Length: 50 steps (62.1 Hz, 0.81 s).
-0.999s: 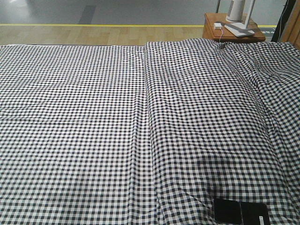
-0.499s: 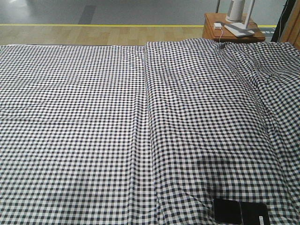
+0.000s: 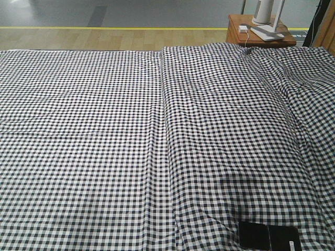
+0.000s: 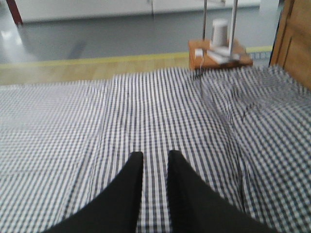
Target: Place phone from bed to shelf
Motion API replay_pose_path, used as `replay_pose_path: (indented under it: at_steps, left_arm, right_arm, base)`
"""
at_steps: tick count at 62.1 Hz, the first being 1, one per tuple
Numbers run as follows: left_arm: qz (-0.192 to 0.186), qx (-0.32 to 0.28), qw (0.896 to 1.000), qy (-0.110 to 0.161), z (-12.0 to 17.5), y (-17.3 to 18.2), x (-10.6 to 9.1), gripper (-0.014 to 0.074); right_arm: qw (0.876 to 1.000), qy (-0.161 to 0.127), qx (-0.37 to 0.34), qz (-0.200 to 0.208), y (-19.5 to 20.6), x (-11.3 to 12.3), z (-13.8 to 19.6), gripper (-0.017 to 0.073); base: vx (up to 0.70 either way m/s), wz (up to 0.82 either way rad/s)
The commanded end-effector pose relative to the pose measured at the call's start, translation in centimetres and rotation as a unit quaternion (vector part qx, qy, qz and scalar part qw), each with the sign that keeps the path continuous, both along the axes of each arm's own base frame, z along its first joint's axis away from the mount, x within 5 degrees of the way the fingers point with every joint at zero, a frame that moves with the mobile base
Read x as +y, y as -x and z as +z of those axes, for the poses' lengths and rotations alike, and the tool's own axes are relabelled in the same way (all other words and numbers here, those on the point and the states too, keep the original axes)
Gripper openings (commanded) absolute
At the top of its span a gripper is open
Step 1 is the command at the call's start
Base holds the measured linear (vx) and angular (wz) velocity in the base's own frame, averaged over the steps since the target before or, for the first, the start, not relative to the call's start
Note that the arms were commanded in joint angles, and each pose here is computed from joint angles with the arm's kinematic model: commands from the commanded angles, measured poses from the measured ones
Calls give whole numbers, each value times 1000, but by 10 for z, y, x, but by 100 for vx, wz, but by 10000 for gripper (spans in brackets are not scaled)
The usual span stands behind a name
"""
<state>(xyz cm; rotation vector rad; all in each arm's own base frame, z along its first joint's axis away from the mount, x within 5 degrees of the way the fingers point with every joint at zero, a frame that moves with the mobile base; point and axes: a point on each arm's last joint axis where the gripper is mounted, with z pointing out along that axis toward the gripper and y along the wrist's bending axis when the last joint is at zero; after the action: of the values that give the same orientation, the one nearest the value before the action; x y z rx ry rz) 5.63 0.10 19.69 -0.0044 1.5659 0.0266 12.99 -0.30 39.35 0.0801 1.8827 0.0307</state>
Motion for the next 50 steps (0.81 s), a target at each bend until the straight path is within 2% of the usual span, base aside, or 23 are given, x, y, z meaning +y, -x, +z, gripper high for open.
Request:
replay_pose_path:
  at_steps: [1,14,19,36,50]
  left_arm:
    - [0,-54,999,8,16,2,0,1]
    - [0,-54,999,8,16,2,0,1]
    - [0,-54,999,8,16,2,0,1]
    - [0,-54,999,8,16,2,0,1]
    - [0,-54,999,8,16,2,0,1]
  right_arm:
    - [1000,-1,-15,0,-7,0,8,260]
    - [1000,-1,-14,0,-10,0,8,623]
    - [1000,-1,-18,0,-10,0,9,729]
    - [999,0,-39,0,-11,0,12,707]
    - [1000,-9,-7,-4,-14,-1,9,699]
  base:
    - [0,0]
    - [0,0]
    - [0,0]
    - [0,0]
    - [0,0]
